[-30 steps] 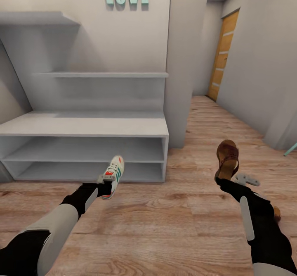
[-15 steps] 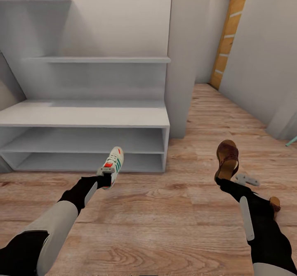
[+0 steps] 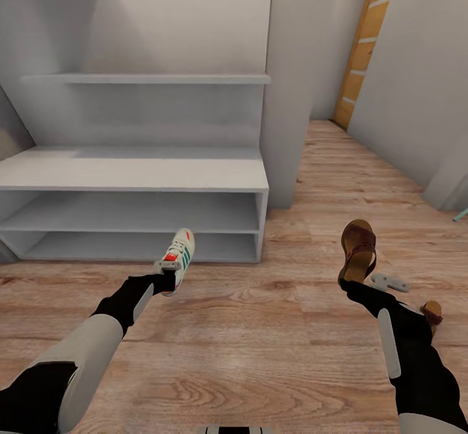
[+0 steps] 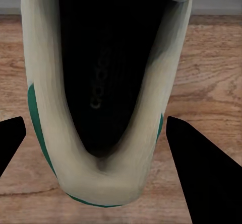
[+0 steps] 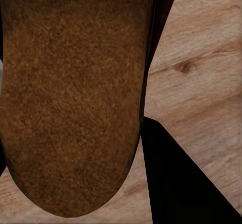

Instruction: Pick up the two gym shoes and the two sandals from the corridor floor and place them onto the hallstand (shoe rack) in the corridor, making sure they are on the rack and not on the floor. Arrange them so the two gym shoes are next to each other and the two sandals are next to each other.

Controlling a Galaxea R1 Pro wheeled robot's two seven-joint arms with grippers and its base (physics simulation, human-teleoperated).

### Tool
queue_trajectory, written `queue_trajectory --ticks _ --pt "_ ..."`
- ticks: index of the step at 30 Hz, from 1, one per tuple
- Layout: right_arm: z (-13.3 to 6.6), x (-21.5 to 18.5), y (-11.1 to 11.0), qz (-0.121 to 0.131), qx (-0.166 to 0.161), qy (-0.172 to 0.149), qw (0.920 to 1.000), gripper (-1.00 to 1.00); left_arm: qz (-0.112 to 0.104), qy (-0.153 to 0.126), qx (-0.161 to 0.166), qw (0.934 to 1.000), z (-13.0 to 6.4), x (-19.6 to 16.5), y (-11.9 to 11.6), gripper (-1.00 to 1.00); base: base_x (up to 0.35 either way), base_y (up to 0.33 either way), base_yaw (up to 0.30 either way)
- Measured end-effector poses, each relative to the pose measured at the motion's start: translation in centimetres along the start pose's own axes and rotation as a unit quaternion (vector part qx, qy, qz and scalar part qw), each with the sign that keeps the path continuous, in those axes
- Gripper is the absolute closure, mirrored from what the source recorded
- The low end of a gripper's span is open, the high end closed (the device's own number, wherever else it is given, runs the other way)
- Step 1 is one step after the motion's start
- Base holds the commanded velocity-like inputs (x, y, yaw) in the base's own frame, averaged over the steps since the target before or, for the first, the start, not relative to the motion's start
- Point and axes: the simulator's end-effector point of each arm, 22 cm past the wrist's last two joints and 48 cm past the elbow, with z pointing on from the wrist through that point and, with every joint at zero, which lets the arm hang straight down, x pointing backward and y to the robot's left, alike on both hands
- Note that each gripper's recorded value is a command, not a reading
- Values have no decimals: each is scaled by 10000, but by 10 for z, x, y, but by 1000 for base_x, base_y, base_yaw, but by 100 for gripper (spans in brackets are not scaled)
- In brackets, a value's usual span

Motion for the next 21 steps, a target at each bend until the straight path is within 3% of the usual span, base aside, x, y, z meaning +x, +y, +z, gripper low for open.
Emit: queue_trajectory --ticks 16,21 --pt "1 3 2 1 -4 24 10000 100 -31 -26 32 10000 0 -3 -3 100 0 0 0" --pt "1 3 2 2 -5 31 10000 100 -38 -36 -148 9999 -1 -14 4 100 0 0 0"
